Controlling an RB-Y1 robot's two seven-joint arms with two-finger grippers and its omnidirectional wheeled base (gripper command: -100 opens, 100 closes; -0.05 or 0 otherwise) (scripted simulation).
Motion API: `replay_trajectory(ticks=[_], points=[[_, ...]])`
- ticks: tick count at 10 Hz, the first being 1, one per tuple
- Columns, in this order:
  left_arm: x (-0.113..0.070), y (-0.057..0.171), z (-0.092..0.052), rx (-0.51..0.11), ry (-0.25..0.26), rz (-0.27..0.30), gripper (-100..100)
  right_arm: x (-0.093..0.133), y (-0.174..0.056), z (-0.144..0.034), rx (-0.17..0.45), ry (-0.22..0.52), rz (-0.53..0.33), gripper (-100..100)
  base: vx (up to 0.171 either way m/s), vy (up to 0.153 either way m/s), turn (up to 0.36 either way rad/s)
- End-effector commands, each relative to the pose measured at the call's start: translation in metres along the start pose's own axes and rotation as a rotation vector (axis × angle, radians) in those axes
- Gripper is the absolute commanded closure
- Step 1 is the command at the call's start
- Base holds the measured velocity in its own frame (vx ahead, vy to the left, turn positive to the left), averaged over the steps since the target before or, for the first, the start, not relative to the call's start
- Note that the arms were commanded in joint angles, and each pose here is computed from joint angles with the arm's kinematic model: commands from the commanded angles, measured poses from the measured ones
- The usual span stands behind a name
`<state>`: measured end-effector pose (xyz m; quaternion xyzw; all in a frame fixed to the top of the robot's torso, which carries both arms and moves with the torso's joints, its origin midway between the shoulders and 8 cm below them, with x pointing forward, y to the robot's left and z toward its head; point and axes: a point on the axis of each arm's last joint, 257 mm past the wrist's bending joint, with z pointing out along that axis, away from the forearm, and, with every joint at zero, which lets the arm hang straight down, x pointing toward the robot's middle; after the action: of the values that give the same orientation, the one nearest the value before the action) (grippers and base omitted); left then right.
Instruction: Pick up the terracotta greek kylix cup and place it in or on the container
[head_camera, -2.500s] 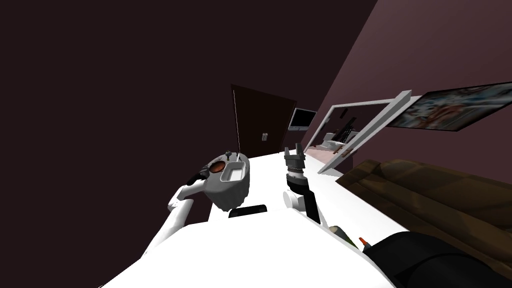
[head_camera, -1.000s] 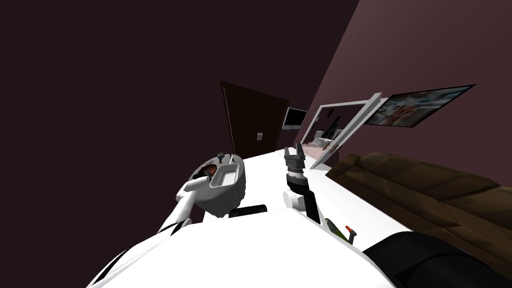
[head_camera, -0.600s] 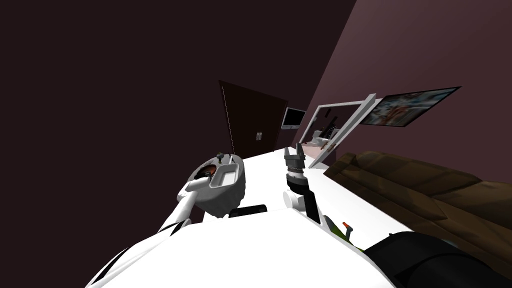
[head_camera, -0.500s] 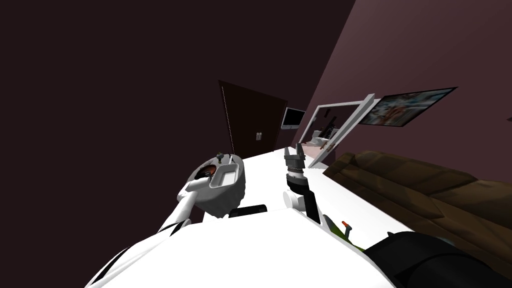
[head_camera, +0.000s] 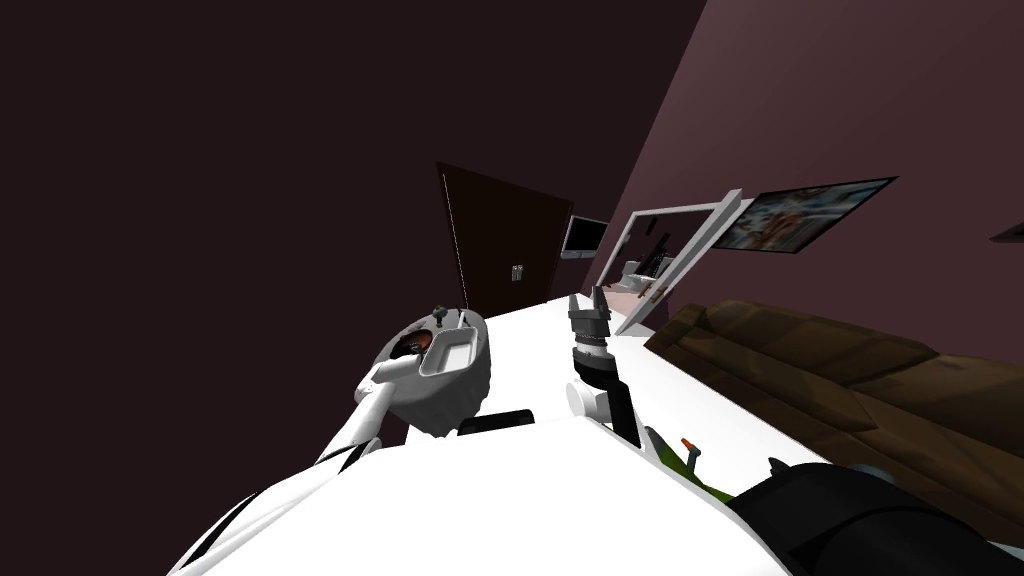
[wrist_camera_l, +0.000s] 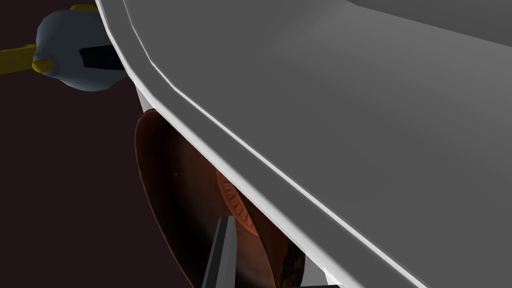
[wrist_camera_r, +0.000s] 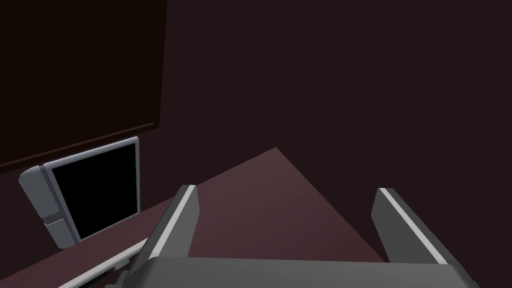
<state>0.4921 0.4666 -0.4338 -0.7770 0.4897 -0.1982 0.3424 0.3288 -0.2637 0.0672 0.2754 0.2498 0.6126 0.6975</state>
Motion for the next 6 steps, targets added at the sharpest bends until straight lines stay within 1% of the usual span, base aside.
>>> replay_trajectory(ticks=[1, 3, 4, 5, 6], points=[[0.0, 0.0, 0.0, 0.0, 0.0, 0.0, 100, 0.0, 0.0, 0.0, 0.0, 0.0, 0.0, 0, 0.0, 0.0, 0.0], [0.0, 0.0007, 0.0, -0.001, 0.0, 0.001, 100, 0.0, 0.0, 0.0, 0.0, 0.0, 0.0, 0, 0.0, 0.0, 0.0], [0.0, 0.001, 0.0001, -0.002, 0.0, 0.001, 0, 0.0, 0.0, 0.0, 0.0, 0.0, 0.0, 0, 0.0, 0.0, 0.0], [0.0006, 0.0014, -0.0015, -0.009, 0.005, 0.007, 100, 0.0, 0.0, 0.0, 0.0, 0.0, 0.0, 0, 0.019, -0.017, 0.072], [0.0007, 0.0, -0.0023, -0.009, 0.008, 0.009, 100, 0.0, 0.0, 0.0, 0.0, 0.0, 0.0, 0, 0.023, -0.03, 0.088]])
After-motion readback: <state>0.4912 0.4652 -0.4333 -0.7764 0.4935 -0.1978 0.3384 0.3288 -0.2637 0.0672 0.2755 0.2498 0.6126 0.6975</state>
